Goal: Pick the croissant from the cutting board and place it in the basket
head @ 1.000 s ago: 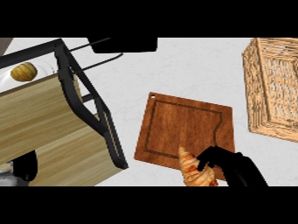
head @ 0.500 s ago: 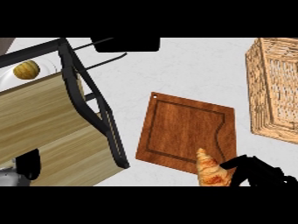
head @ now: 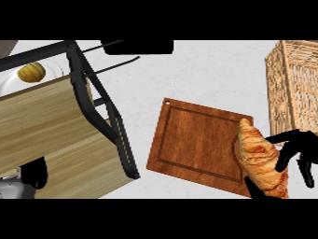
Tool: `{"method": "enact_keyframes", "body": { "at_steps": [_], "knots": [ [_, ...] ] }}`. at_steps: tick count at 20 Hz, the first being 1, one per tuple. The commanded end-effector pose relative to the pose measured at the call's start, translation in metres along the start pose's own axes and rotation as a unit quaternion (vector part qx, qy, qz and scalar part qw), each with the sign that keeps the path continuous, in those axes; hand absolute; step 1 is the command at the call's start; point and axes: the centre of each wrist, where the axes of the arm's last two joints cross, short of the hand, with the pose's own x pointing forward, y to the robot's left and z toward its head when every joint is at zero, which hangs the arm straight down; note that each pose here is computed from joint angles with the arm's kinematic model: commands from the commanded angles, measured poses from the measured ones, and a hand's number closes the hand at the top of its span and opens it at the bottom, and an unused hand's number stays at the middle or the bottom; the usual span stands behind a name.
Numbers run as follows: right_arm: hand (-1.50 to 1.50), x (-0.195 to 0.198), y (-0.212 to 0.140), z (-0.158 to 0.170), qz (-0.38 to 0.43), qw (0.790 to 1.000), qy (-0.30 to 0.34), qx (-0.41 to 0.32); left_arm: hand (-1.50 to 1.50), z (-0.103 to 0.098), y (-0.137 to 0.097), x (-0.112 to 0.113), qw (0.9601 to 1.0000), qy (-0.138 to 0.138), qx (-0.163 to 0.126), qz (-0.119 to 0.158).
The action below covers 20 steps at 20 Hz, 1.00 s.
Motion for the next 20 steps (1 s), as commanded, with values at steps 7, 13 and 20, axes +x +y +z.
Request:
{"method": "enact_keyframes", "body": {
  "at_steps": [7,13,20],
  "knots": [
    [1.50,0.035,-0.068,-0.062,-0.036,0.991,0.024,-0.125,0.00,-0.011,0.003,-0.004,0.9995,0.028,-0.004,0.011],
    [1.50,0.022,-0.101,-0.121,-0.068,0.977,0.045,-0.199,0.00,-0.007,0.003,-0.013,0.9998,0.014,-0.001,0.011],
    [1.50,-0.039,-0.130,-0.156,-0.050,0.973,0.079,-0.211,0.00,-0.017,0.001,0.005,0.9998,0.017,-0.001,0.006]
  ]
}}
